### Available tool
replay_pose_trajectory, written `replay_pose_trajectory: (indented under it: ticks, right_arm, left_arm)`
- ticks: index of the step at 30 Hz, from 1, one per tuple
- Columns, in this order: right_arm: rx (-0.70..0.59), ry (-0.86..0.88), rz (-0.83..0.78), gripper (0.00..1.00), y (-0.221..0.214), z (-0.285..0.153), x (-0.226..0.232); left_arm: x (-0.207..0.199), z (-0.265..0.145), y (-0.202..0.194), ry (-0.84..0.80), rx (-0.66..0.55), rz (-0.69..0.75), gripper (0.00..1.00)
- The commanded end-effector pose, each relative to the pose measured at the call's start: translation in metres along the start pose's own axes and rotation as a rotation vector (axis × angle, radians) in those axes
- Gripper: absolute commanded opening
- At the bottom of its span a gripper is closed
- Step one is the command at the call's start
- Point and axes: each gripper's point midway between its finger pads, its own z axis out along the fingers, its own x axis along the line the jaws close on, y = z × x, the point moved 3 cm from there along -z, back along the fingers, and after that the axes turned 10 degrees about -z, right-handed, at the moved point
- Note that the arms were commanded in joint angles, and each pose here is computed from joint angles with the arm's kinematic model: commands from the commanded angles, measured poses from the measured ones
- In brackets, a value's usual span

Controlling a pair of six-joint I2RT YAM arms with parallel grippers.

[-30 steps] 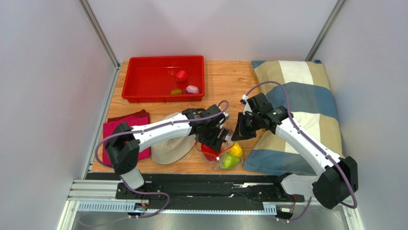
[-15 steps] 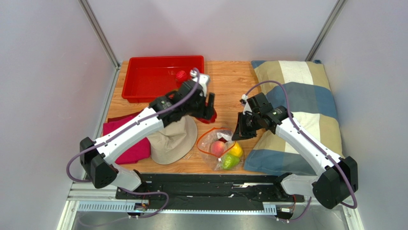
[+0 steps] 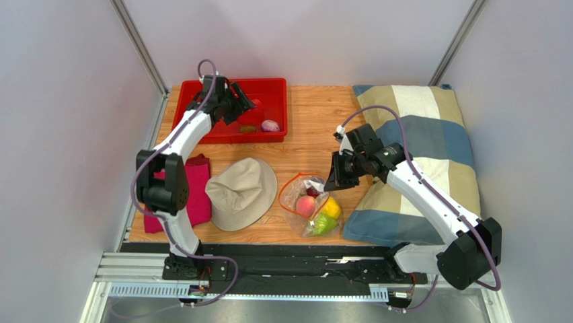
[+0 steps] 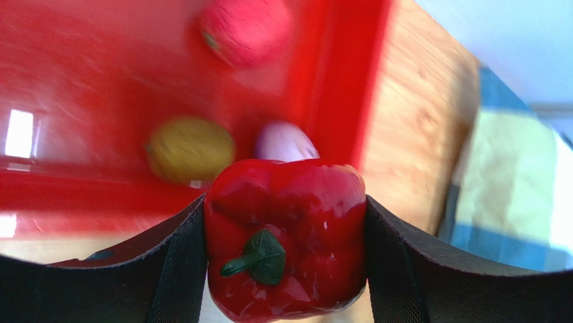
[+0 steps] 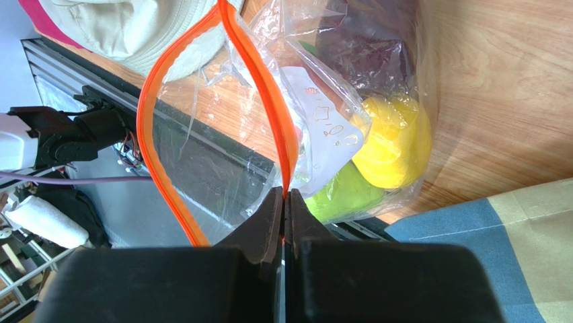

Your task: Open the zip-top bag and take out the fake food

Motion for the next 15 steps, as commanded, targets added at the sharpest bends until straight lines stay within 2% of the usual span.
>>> replay_pose_trajectory:
  ticks: [1,3,5,7,8,9,15]
  right_arm:
    - [-0.04,0.039,-0.05,0.0,0.014,-0.008,0.011]
    - [-0.043,0.04,-0.052,0.0,0.015,-0.01,0.012]
    - [-0.038,0.032,-0.051,0.0,0.015,-0.01,0.011]
    - [-0.035,0.036,-0.057,0.0,0.02,-0.011,0.014]
    - [-0.02,0.032,-0.057,0.0,0.02,-0.012,0.014]
    - [-0.028,0.028,-0.075,0.0,0.027,-0.016,0.017]
    - [-0.046,-0.033,-0.124,0.0,0.041,-0.024,0.013]
  left_arm:
    - [0.0,0.021,0.039,0.019,-0.024,-0.114,0.17]
    - [0.001,0.026,0.053,0.025,-0.02,-0.114,0.21]
    - [0.016,0.043,0.05,0.074,0.034,-0.126,0.28]
    - [0.028,0.052,0.054,0.124,0.055,-0.14,0.58]
    - [0.031,0.054,0.057,0.134,0.057,-0.148,0.69]
    - [0.03,0.055,0.06,0.126,0.056,-0.141,0.86]
    - [0.039,0.053,0.063,0.182,0.073,-0.035,0.91]
